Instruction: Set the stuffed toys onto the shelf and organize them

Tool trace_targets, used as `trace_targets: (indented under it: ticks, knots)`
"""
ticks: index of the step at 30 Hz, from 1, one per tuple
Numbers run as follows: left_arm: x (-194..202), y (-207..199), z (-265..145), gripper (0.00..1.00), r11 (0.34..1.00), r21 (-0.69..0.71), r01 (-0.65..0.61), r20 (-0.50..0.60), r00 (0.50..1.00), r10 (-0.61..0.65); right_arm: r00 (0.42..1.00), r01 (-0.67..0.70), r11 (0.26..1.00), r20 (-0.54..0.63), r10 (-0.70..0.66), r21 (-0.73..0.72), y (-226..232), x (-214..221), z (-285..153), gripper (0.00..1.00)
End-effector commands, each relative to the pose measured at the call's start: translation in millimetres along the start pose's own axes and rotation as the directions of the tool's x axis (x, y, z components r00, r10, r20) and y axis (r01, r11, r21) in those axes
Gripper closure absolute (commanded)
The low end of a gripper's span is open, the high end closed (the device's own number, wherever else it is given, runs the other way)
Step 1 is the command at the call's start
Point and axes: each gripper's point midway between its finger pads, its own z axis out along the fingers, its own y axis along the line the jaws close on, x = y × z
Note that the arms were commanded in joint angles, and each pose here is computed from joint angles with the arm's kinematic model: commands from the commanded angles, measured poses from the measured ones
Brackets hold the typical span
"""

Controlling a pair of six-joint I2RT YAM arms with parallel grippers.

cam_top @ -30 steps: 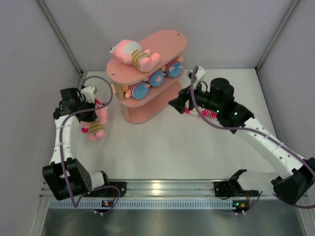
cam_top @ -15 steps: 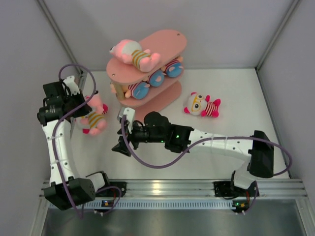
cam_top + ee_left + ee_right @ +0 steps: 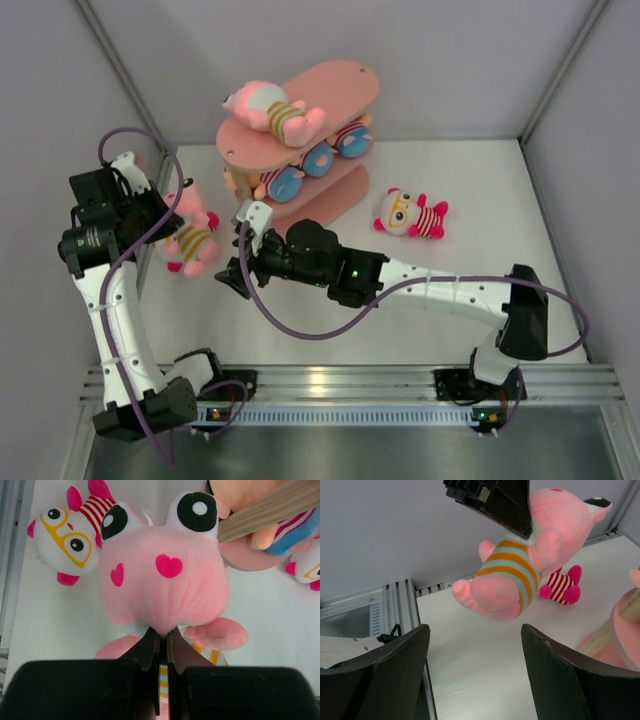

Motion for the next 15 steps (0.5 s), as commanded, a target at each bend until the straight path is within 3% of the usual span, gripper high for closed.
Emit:
trace_targets:
  ticks: [1, 13, 14, 15]
  knots:
    - [-4, -10, -8, 1.00, 0.998, 0.034, 0.045, 0.010, 0.999, -0.046, 0.996, -0.005, 1.000, 0.085, 0.004, 0.013, 7, -31, 6, 0.26]
    - [-3, -25, -15, 1.00, 0.993, 0.104, 0.059, 0.012, 0.998, -0.061, 0.997, -0.081, 0.967, 0.001, 0.083, 0.242, -37, 3, 63, 0.28]
    - [-4, -25, -15, 1.00, 0.993, 0.103, 0.053, 0.017, 0.998, -0.055, 0.996, -0.084, 0.963, -0.021, 0.092, 0.258, -41, 9, 66, 0.29]
    - [-5, -25, -16, 1.00, 0.993, 0.104, 0.050, 0.018, 0.998, -0.053, 0.994, -0.095, 0.961, -0.031, 0.106, 0.260, -44, 12, 66, 0.38]
